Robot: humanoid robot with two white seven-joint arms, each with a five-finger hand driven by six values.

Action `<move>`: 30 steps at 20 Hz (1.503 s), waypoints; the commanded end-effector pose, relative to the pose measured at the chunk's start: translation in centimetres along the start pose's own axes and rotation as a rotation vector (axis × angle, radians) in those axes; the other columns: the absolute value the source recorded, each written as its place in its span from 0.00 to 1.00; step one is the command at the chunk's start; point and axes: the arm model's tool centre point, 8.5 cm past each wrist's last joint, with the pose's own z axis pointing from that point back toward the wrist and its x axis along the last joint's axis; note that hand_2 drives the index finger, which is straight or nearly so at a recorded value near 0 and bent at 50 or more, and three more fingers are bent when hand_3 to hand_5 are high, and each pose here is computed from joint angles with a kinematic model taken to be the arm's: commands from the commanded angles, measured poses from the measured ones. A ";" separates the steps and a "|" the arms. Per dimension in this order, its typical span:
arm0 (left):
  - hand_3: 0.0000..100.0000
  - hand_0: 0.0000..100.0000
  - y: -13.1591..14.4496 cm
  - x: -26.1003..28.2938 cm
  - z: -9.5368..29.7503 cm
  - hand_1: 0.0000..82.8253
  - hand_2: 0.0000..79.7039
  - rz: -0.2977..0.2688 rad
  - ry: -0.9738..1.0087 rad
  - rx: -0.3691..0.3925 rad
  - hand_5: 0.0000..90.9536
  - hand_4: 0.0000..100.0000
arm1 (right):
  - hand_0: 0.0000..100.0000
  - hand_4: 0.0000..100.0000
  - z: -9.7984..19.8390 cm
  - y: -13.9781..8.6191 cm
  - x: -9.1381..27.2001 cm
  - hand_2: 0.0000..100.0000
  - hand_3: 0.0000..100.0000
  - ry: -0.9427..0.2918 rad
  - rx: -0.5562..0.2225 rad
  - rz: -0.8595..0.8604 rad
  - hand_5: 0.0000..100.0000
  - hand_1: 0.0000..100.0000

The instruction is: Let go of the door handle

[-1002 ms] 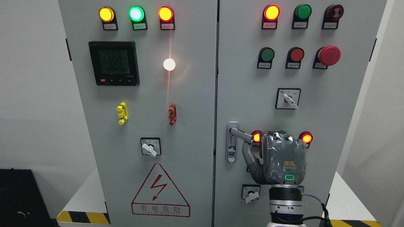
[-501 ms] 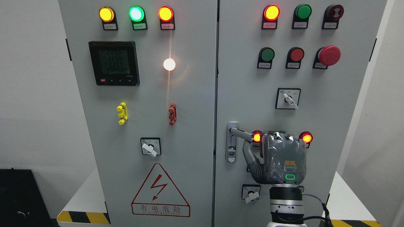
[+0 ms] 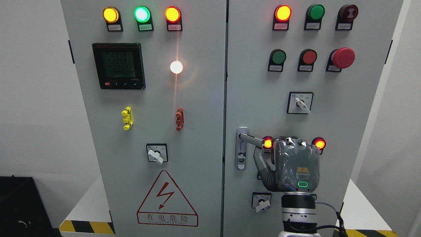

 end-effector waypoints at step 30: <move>0.00 0.12 -0.1 -1.1 0.1 0.67 0.00 0.002 0.018 -0.001 0.00 0.00 | 0.44 0.79 7.2 -1.9 -4.9 0.56 0.84 -0.073 0.019 0.019 0.75 0.26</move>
